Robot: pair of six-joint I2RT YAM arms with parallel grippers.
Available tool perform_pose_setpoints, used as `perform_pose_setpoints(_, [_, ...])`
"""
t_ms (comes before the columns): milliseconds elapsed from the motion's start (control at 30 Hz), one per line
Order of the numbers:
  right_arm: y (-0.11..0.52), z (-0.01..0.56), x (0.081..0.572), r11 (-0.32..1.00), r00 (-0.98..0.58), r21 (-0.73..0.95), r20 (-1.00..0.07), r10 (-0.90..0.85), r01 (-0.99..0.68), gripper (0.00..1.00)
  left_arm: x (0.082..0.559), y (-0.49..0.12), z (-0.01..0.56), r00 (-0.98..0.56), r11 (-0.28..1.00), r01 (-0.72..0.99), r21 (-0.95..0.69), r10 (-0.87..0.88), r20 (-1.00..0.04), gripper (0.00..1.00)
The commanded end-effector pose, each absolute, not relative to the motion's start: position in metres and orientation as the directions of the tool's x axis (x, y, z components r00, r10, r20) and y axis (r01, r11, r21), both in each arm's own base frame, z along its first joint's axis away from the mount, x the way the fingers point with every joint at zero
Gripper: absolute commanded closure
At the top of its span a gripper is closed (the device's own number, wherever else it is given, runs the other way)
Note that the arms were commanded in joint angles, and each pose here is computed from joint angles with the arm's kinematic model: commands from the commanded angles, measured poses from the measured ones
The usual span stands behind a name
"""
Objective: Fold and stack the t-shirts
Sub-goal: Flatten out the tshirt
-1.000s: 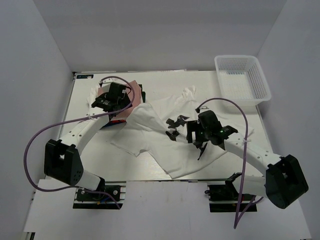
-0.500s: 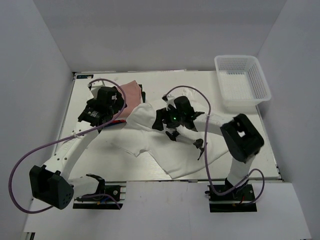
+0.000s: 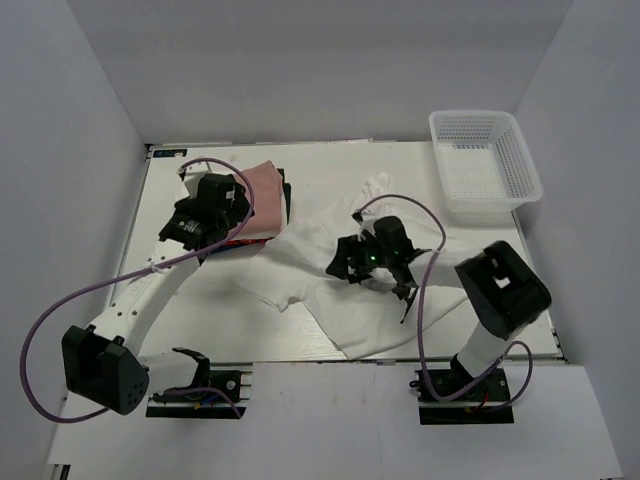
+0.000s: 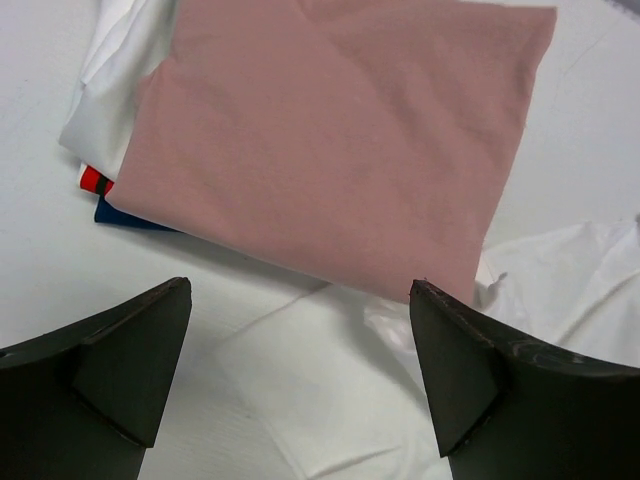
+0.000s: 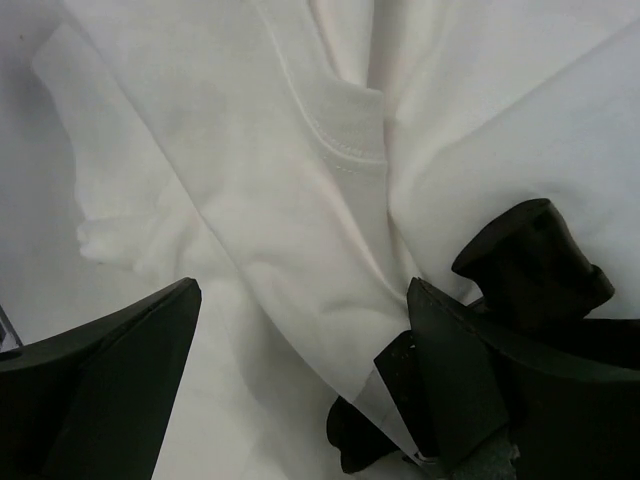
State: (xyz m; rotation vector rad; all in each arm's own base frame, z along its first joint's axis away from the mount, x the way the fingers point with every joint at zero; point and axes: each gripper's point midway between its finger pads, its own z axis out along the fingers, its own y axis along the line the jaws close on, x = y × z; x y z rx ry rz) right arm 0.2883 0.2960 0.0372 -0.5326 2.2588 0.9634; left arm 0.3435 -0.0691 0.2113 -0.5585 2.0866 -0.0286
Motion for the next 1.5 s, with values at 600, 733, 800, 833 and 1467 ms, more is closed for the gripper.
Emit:
perform_pose_setpoints(600, [0.223, 0.028, 0.238, 0.793, -0.804, 0.416, -0.575, -0.15, -0.445, 0.1, 0.389, -0.086, 0.143, -0.574, 0.937, -0.336, -0.095, -0.283, -0.768, 0.0])
perform_pose_setpoints(733, [0.225, 0.025, 0.238, 0.788, -0.81, 0.422, -0.565, -0.158, -0.448, 0.1, 0.393, -0.077, 0.15, -0.535, 0.918, -0.383, -0.103, -0.311, -0.786, 0.0])
perform_pose_setpoints(800, [0.226, 0.026, 0.239, 0.785, -0.808, 0.422, -0.567, -0.162, -0.454, 0.1, 0.395, -0.076, 0.16, -0.502, 0.915, -0.379, -0.139, -0.33, -0.8, 0.0])
perform_pose_setpoints(833, [0.227, 0.027, 0.239, 0.781, -0.806, 0.422, -0.568, -0.168, -0.46, 0.1, 0.401, -0.076, 0.165, -0.491, 0.926, -0.355, -0.13, -0.303, -0.817, 0.0])
perform_pose_setpoints(1467, [0.224, 0.021, 0.245, 0.787, -0.798, 0.382, -0.561, -0.219, -0.484, 0.1, 0.436, -0.069, 0.058, -0.764, 0.987, -0.094, 0.129, 0.012, -0.645, 0.0])
